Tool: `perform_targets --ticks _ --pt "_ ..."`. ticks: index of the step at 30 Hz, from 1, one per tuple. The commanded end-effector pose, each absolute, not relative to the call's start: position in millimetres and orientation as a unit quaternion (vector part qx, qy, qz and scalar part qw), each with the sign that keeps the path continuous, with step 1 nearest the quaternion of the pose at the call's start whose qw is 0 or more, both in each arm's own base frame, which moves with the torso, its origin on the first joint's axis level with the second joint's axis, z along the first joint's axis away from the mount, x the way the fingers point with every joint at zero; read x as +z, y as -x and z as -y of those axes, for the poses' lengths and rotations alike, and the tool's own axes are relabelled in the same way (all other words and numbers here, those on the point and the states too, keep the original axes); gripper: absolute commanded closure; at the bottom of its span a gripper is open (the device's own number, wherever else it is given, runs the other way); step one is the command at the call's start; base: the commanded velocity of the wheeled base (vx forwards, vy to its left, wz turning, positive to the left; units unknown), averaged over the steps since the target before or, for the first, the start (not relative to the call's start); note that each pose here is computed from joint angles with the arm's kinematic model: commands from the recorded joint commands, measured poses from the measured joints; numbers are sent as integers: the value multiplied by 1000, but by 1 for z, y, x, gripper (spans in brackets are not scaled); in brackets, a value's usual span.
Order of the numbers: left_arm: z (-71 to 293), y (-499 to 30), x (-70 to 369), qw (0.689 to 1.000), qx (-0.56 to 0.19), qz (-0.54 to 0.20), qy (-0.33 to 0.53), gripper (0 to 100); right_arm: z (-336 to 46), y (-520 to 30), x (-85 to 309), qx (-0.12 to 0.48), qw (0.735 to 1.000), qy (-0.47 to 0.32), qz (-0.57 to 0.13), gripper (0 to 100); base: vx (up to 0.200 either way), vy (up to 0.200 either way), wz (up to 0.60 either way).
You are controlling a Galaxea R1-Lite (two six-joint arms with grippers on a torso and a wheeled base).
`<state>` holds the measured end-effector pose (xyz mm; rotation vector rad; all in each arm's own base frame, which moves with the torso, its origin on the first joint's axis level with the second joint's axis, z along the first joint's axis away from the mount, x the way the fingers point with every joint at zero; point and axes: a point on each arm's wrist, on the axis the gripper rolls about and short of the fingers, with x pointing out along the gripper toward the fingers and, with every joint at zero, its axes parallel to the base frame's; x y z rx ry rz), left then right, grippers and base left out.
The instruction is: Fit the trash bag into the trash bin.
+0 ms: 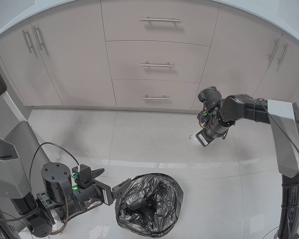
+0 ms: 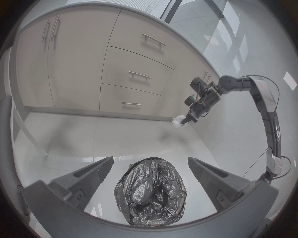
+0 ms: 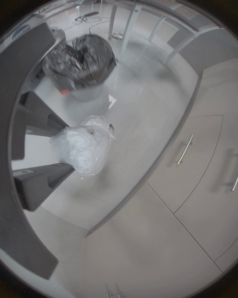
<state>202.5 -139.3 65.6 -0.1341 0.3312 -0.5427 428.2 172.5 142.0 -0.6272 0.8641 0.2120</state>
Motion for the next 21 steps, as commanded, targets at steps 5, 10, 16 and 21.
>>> perform_targets --ticks 5,10,16,21 --pt "137 -182 95 943 -303 -116 80 0 -227 -305 226 139 845 238 -459 100 0 0 0" --pt "133 -175 111 943 -309 -85 90 0 -251 -282 222 150 836 230 -475 100 0 0 0" --pt "128 -168 132 943 -313 -41 106 0 -278 -267 196 156 808 248 -511 100 0 0 0" --pt "120 -176 145 952 -283 -8 119 0 -295 -266 164 143 784 262 -544 100 0 0 0"
